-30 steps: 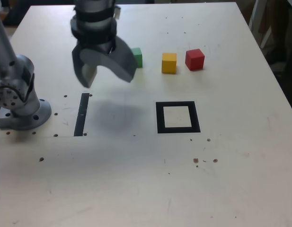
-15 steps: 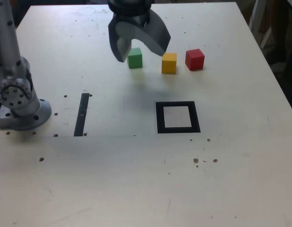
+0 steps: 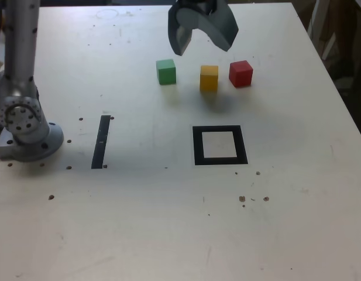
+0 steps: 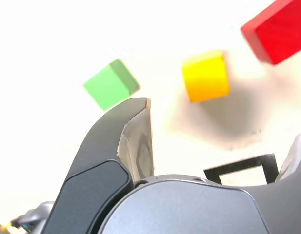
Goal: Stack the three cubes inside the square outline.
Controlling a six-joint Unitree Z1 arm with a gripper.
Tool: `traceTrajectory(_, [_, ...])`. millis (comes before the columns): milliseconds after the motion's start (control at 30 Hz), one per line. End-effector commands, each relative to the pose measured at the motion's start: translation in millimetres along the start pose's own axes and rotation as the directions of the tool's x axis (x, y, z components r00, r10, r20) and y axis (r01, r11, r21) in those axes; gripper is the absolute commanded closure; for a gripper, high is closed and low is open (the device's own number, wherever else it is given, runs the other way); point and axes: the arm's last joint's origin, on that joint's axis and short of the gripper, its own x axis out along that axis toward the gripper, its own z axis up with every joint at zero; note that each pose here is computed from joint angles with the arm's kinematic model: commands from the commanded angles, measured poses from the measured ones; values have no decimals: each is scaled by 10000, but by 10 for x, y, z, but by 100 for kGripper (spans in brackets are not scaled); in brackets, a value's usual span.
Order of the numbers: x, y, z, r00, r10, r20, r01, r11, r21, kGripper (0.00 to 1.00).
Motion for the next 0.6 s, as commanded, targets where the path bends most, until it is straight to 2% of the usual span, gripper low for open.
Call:
traceTrajectory(0, [23,74,20,10000,30,-37,-30,9999,139,0])
traceTrajectory(133, [82,252,74,9998,155,-95,-149,9982,572,0])
traceTrajectory(300, [128,446,161,9986,463,-254,-424,9895,1384,1])
traceTrajectory(400, [143,540,232,9977,644,-231,-577,9735,2211,1])
traceTrajectory(467, [154,597,286,9970,754,-146,-681,9562,2846,1])
traceTrajectory(567, [180,652,343,9969,784,-119,-696,9373,3414,1])
